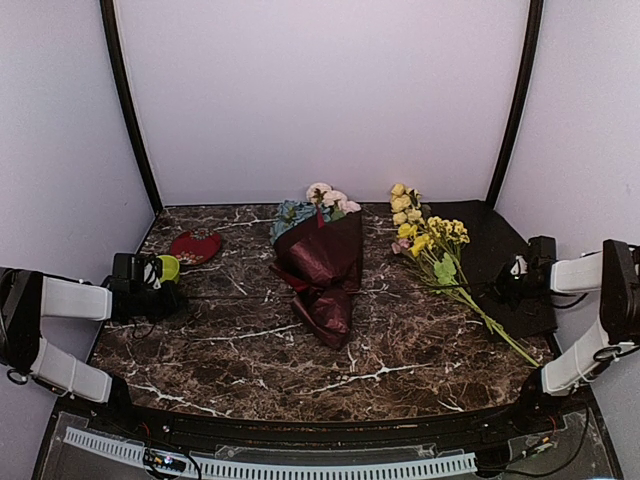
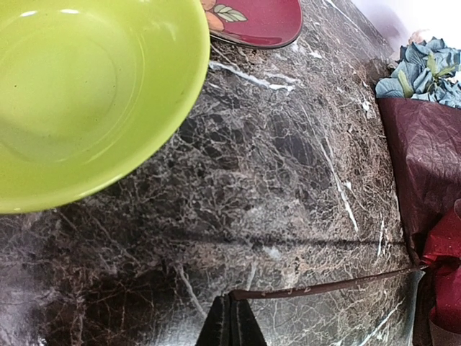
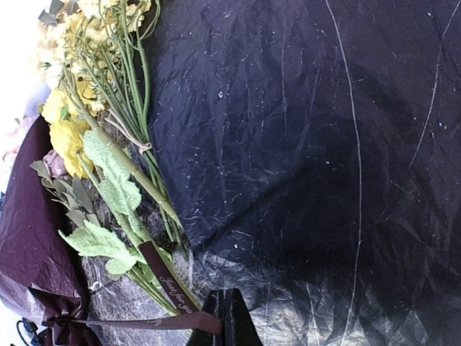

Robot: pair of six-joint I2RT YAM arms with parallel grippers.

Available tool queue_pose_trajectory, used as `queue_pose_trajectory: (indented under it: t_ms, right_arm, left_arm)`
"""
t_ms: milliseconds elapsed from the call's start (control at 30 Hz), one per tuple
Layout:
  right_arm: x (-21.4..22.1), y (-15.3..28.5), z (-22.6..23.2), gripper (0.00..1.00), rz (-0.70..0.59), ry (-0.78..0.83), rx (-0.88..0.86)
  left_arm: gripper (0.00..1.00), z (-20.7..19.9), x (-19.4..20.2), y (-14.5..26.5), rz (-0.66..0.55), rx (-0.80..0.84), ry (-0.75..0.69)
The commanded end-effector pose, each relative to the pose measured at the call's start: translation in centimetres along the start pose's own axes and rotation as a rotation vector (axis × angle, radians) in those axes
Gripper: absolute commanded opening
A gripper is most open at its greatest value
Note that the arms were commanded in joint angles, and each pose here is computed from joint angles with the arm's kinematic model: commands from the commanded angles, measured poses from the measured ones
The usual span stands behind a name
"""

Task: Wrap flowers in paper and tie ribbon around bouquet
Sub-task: Cross the ribbon over the folded bouquet.

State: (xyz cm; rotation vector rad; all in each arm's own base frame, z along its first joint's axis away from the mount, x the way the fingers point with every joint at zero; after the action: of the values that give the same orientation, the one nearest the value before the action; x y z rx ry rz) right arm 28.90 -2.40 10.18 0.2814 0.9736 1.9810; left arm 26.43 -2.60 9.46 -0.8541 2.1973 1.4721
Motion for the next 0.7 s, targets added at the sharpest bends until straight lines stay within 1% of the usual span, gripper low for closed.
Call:
queue_pose_trajectory:
  t_ms: [0, 67, 133, 200, 267, 367, 467, 533, 600, 667]
  right_arm:
    - [-5.4, 2.6, -0.2, 0.0, -0.335, -0.008, 0.06]
    - [-4.7, 2.6, 1.9, 0.0, -0.31, 0.055, 0.01]
    - [-2.8, 2.3, 5.5, 0.0, -0.259, 0.184, -0.014]
    - [-0.7, 2.4, 9.6, 0.0, -0.226, 0.311, -0.07]
    - [2.0, 2.9, 13.9, 0.0, -0.174, 0.442, -0.171]
    - [6.3, 4.1, 19.4, 0.0, -0.07, 0.632, -0.307]
    - [11.0, 5.5, 23.3, 0.0, 0.057, 0.83, -0.409]
    - [14.6, 7.2, 25.4, 0.0, 0.155, 0.956, -0.523]
    - [18.0, 9.6, 26.9, 0.0, 0.235, 1.072, -0.656]
    - [20.7, 11.8, 27.4, 0.0, 0.291, 1.157, -0.758]
  left_arm:
    - [0.0, 4.3, -1.2, 1.6, -0.11, -0.308, 0.07]
    - [0.0, 3.2, -2.0, 2.1, -0.137, -0.268, 0.036]
    - [0.0, 1.1, -3.2, 2.6, -0.178, -0.235, -0.035]
    - [0.0, -2.6, -4.6, 3.3, -0.223, -0.179, -0.161]
    - [0.0, -6.5, -5.8, 4.4, -0.276, -0.098, -0.289]
    - [0.0, -12.3, -7.6, 7.0, -0.383, 0.055, -0.478]
    - [0.0, -16.8, -7.4, 9.8, -0.463, 0.231, -0.642]
    - [0.0, -19.7, -6.4, 11.7, -0.501, 0.364, -0.752]
    - [0.0, -22.0, -5.0, 13.4, -0.529, 0.474, -0.855]
    - [0.0, -24.1, -3.4, 15.0, -0.553, 0.56, -0.958]
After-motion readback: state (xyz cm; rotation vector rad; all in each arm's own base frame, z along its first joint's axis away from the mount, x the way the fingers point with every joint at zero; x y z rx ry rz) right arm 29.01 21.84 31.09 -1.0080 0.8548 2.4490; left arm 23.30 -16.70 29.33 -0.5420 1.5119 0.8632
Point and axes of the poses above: each gripper's point midway between its finger pads, its own y axis back along the fingers, its own z axis along the line the jaws close on, x = y × z, the point moved 8 cm from there along y, back along the fingers, and after that the axes turned 12 degrees about -y, right-handed, at the moved point
